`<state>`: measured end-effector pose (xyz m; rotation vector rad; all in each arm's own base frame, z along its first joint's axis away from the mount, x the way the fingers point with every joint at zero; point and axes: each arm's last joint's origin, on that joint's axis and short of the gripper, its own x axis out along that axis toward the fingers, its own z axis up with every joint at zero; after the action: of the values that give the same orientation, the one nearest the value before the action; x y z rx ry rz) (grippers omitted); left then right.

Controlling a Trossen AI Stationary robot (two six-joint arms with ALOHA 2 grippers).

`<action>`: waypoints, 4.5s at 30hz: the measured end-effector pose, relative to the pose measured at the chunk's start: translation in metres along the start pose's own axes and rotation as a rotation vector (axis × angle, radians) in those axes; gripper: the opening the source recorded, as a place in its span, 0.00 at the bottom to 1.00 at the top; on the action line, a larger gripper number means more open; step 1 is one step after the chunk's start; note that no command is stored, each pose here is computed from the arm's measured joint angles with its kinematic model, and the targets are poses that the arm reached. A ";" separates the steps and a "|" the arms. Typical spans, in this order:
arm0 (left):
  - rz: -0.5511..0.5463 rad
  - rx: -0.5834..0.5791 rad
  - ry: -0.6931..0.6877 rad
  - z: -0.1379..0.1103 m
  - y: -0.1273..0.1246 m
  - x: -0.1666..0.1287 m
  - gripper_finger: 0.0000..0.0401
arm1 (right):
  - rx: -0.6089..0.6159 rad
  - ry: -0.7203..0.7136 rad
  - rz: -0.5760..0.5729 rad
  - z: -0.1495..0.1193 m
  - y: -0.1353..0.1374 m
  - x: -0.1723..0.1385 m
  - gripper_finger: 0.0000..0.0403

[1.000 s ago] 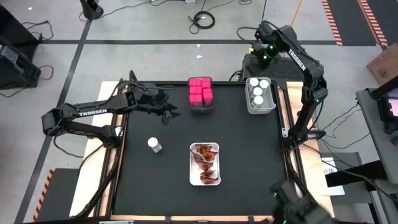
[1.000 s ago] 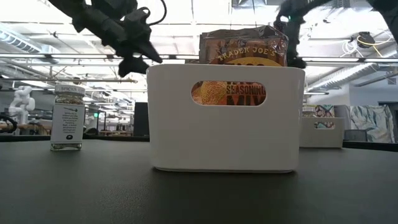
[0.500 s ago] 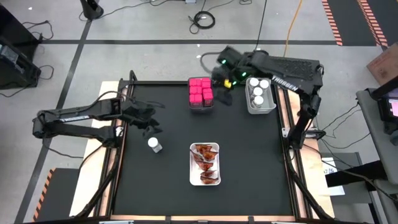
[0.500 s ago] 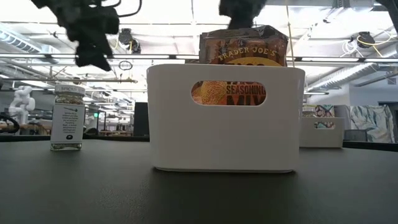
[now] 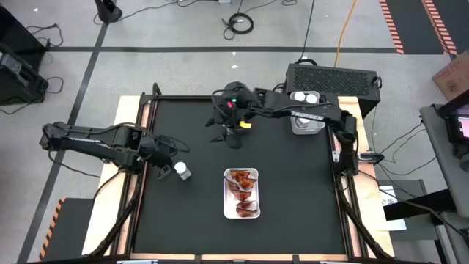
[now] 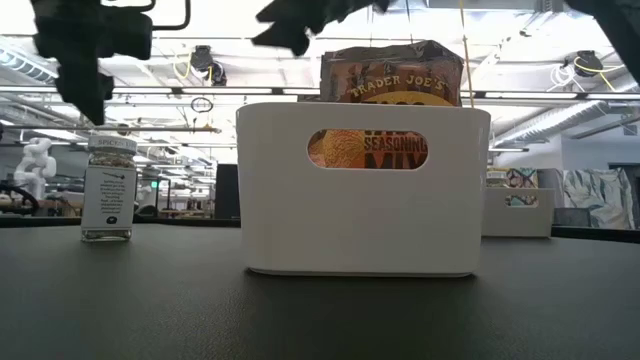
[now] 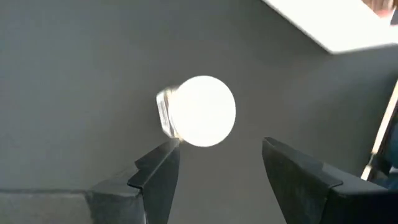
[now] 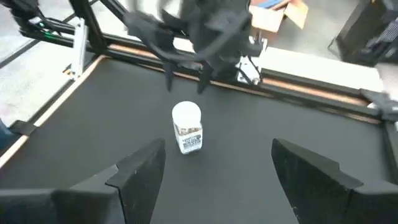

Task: Sort spices by type
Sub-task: Put the white seasoning bottle into the gray bin

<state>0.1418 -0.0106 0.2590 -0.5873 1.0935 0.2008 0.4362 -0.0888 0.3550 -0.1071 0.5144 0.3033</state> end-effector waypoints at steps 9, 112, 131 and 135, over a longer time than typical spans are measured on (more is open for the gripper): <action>0.149 -0.091 0.127 -0.026 0.000 0.010 0.58 | 0.045 -0.056 0.188 -0.042 -0.013 0.089 0.72; 0.087 -0.320 -0.210 -0.043 0.012 0.080 0.58 | 0.172 -0.025 -0.114 -0.066 -0.115 -0.019 0.47; 0.112 -0.421 -0.291 -0.027 0.023 0.079 0.58 | 0.453 0.054 -0.712 -0.149 -0.019 -0.239 0.47; 0.134 -0.416 -0.308 -0.023 0.028 0.078 0.58 | 0.593 0.027 -1.043 -0.163 0.021 -0.262 0.47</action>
<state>0.1475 -0.0101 0.1730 -0.8233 0.7932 0.6256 0.1370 -0.1652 0.3437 0.2017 0.4948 -0.8704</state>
